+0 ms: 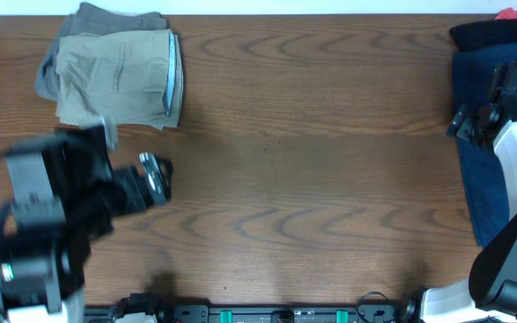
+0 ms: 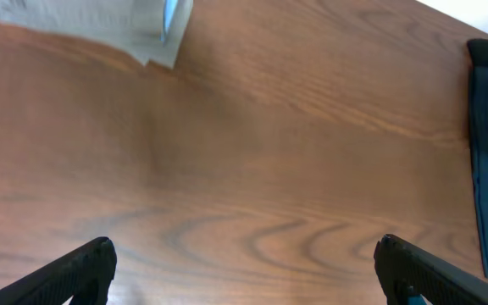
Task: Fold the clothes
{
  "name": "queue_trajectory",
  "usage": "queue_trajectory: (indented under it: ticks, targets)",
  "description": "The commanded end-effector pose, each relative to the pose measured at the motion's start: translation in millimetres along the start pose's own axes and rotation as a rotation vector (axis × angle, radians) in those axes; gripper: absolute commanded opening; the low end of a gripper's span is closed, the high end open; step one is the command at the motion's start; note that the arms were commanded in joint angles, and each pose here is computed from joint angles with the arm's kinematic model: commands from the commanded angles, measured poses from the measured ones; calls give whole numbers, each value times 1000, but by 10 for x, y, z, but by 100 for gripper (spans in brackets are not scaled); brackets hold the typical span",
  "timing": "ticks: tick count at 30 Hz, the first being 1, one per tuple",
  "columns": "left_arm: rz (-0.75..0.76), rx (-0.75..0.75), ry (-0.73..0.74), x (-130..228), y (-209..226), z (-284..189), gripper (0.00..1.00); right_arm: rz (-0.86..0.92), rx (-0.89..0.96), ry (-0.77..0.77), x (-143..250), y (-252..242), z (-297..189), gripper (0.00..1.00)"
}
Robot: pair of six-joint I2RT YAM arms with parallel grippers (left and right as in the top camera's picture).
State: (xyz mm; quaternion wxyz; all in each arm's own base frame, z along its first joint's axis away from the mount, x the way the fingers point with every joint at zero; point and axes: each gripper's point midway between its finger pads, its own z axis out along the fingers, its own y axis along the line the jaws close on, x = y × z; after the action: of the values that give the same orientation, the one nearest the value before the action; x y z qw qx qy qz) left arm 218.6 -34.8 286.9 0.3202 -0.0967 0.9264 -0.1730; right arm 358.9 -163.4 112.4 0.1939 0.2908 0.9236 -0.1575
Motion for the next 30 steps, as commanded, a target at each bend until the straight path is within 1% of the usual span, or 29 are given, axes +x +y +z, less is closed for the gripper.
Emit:
queue_trajectory:
  ticks: [1,4,7,14,18,20,25,30]
  targets:
    - [-64,20,5,247,20,30,98,-3,16,-11,-19,-46,-28,99]
    - [-68,17,17,408,74,72,98,-3,16,-10,-18,-47,-28,99]
    - [-76,12,32,474,100,98,98,-3,16,-11,-19,-46,-28,99]
    - [-78,10,37,475,104,108,98,-3,16,-10,-18,-47,-28,99]
    - [-68,-22,30,463,162,113,98,-3,16,-10,-18,-47,-28,99]
    - [-30,-12,43,491,131,129,98,-3,16,-10,-18,-47,-28,99]
    - [120,44,47,510,-24,172,98,-3,16,-10,-18,-47,-28,99]
    - [253,112,-80,356,-162,288,98,-3,16,-10,-18,-47,-28,99]
